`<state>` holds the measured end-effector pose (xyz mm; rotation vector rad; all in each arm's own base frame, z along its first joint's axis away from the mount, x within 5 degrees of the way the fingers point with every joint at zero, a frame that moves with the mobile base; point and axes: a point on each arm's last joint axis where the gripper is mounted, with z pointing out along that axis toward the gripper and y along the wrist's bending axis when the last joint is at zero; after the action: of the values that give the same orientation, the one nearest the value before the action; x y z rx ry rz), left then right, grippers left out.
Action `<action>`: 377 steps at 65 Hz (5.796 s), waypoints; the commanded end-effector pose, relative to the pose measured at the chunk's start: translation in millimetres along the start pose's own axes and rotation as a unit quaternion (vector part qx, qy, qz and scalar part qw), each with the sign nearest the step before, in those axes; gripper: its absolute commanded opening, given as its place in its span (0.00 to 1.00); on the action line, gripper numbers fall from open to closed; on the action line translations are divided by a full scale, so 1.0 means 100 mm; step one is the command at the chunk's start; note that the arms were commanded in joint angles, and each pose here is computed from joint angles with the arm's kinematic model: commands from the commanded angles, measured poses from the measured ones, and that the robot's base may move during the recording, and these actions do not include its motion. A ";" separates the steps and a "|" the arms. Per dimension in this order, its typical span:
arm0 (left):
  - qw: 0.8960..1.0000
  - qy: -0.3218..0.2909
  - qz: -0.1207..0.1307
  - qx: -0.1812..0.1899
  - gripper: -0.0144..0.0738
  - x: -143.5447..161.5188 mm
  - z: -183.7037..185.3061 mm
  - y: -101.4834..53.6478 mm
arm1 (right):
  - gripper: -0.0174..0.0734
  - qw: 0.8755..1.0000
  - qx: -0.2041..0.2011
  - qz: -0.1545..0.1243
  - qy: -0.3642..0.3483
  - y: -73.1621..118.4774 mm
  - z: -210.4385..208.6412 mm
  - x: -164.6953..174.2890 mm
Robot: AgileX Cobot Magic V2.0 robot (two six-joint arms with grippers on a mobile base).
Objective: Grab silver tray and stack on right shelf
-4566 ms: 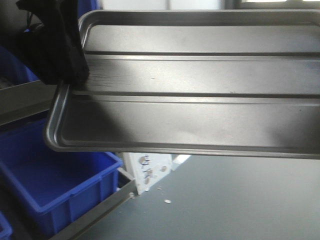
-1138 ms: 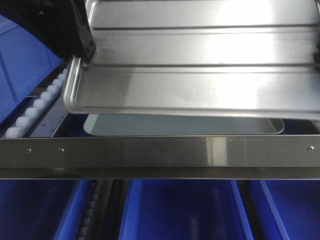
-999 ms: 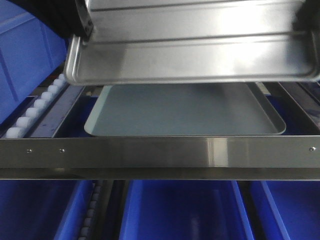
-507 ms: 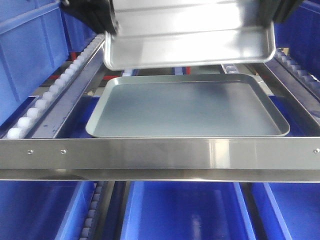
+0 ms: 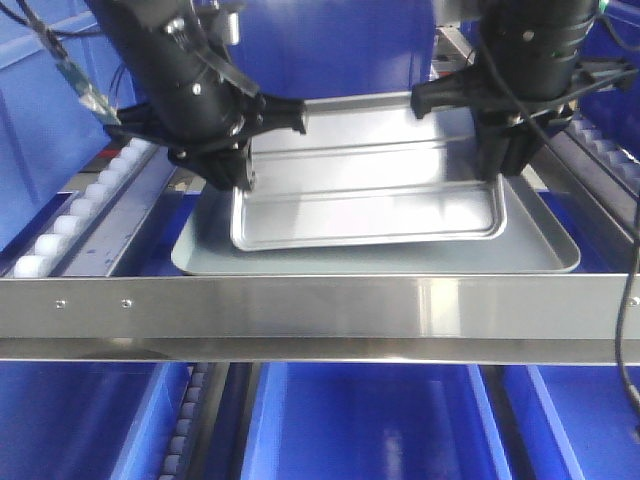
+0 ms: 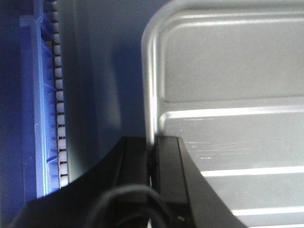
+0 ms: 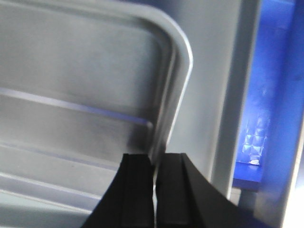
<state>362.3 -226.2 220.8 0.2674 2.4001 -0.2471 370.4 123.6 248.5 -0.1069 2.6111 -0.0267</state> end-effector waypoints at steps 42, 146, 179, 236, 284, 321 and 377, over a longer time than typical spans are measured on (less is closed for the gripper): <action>0.998 -0.068 -0.005 0.018 0.70 -0.36 -0.27 -0.01 | 0.83 0.996 -0.005 -0.021 -0.083 -0.05 -0.33 -0.22; 0.907 -0.354 0.070 0.215 0.07 1.48 -3.13 0.66 | 0.25 0.853 -0.115 0.016 -0.510 -0.96 -2.41 2.38; 0.908 -0.354 0.071 0.215 0.07 1.48 -3.13 0.66 | 0.25 0.853 -0.115 0.016 -0.509 -0.95 -2.41 2.38; 0.858 -0.511 -0.005 -0.053 0.07 2.59 -2.43 1.31 | 0.25 0.853 -0.115 0.016 -0.509 -0.95 -2.41 2.38; 0.856 -0.511 -0.017 -0.078 0.07 2.59 -2.43 1.35 | 0.25 0.853 -0.115 0.016 -0.509 -0.95 -2.41 2.38; 0.856 -0.511 -0.017 -0.078 0.07 2.59 -2.43 1.35 | 0.25 0.859 -0.018 -0.007 -0.512 -1.00 -2.39 2.39; 0.856 -0.511 -0.017 -0.078 0.07 2.59 -2.43 1.35 | 0.25 0.821 0.036 0.078 -0.564 -1.03 -1.32 3.00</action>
<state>55.8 -4.7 209.9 -0.0008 1.4355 -0.1402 56.7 -3.8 199.6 0.1058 1.5457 0.0033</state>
